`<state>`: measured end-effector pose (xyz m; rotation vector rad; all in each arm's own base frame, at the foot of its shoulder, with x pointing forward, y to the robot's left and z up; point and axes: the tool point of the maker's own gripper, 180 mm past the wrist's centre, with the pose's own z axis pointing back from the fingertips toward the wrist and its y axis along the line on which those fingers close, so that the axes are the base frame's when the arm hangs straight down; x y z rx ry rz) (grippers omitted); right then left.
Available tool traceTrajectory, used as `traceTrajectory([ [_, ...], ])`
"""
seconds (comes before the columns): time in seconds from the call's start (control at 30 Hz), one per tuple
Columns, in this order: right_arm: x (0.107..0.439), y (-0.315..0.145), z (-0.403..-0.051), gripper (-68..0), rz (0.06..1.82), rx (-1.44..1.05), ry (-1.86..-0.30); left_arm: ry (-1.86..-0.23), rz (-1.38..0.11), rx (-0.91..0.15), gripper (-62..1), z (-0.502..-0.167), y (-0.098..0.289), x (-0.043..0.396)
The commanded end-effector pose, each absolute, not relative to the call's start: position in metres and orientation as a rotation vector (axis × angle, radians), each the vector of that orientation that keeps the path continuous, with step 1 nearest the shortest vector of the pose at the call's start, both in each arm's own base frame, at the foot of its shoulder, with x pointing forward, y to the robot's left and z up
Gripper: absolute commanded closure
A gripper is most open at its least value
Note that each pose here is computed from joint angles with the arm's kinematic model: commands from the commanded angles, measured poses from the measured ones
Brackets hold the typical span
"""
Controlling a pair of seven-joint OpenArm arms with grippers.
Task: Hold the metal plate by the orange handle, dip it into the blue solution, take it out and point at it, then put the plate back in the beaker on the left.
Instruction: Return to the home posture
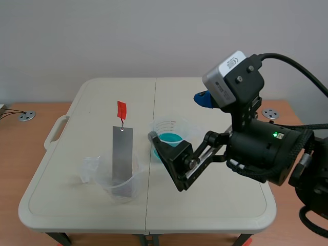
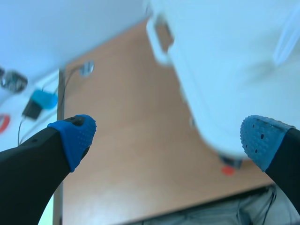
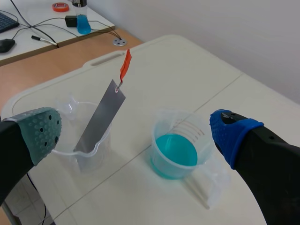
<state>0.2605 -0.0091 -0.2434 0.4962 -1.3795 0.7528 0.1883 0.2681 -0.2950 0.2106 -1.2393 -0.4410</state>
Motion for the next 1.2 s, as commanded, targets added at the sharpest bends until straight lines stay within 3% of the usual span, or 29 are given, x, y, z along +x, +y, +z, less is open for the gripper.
traceTrajectory([
  [0.0,0.256,-0.011,-0.23,-66.3,0.751,0.509,-1.424,-1.32,-0.417,0.19,-62.3,-0.282,0.256,0.195],
  [0.2,0.235,-0.025,-0.237,-66.4,0.71,0.507,-1.399,-1.483,-0.359,0.105,-62.3,-0.251,0.222,0.206],
  [0.6,0.206,-0.058,-0.241,-66.3,0.632,0.458,-1.386,-1.496,-0.437,-0.043,-62.3,-0.266,0.148,0.204],
  [1.17,0.194,-0.08,-0.242,-66.3,0.594,0.419,-1.384,-1.516,-0.438,-0.082,-62.3,-0.264,0.135,0.206],
])
